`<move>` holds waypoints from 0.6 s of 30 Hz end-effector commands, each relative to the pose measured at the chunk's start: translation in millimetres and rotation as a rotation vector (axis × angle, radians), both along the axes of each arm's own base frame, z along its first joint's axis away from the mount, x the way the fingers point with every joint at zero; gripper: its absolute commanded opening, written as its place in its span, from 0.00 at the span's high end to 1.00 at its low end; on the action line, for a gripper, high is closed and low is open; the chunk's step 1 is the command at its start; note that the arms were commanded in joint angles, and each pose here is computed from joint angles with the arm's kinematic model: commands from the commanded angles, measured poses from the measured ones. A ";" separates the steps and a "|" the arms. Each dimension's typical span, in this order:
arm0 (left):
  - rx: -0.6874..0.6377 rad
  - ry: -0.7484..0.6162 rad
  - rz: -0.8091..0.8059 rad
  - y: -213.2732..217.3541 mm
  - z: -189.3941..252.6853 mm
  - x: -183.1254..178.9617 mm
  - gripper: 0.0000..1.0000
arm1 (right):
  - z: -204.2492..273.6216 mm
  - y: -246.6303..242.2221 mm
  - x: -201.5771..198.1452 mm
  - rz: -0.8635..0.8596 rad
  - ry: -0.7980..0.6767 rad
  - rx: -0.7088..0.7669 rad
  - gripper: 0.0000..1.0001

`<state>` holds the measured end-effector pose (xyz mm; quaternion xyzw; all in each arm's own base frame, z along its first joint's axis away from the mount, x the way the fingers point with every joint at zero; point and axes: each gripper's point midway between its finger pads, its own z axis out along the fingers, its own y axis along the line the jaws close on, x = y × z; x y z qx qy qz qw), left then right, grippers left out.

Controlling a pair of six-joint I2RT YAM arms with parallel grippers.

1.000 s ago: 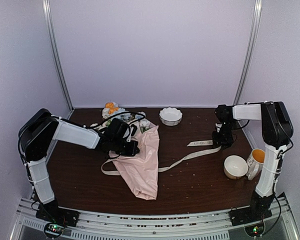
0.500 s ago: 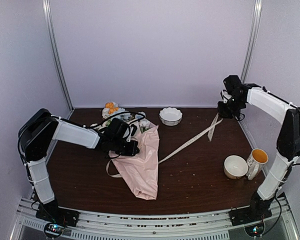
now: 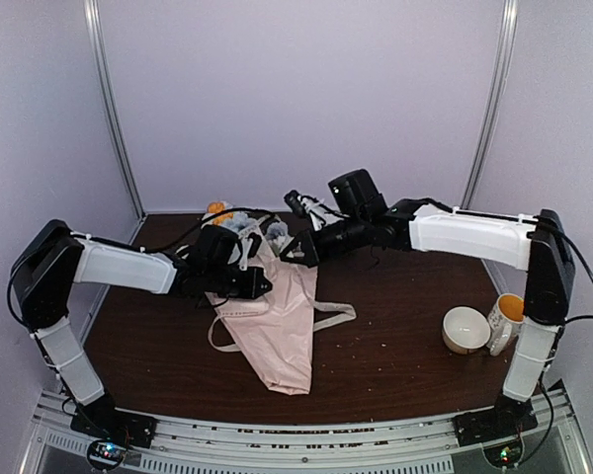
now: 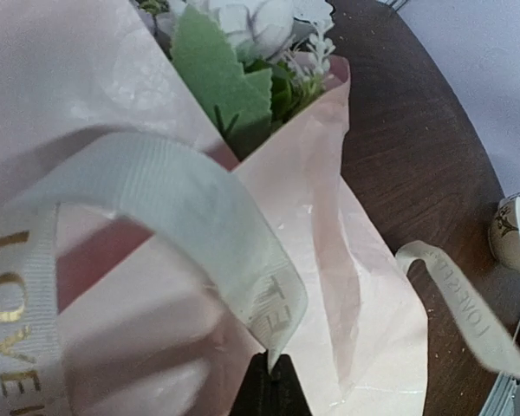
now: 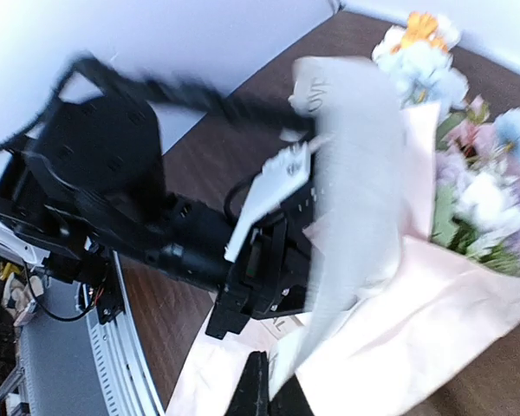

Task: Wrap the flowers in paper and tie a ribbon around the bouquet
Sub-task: Cross the ribbon over the folded bouquet.

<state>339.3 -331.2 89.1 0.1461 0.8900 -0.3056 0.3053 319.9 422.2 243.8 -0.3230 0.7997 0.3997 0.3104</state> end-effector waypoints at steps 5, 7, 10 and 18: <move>-0.124 -0.117 0.083 24.4 45.5 6.0 1.00 | -59.4 41.8 -2.4 0.042 0.227 0.099 1.00; -0.111 -0.151 0.109 34.8 52.5 4.6 1.00 | -76.2 46.4 0.9 0.033 0.264 0.064 1.00; -0.099 -0.194 0.136 49.9 61.2 0.6 1.00 | -94.3 54.5 11.0 0.009 0.291 0.024 1.00; -0.088 -0.429 -0.088 34.1 112.2 -32.1 1.00 | -115.9 94.3 9.0 0.063 0.354 0.009 1.00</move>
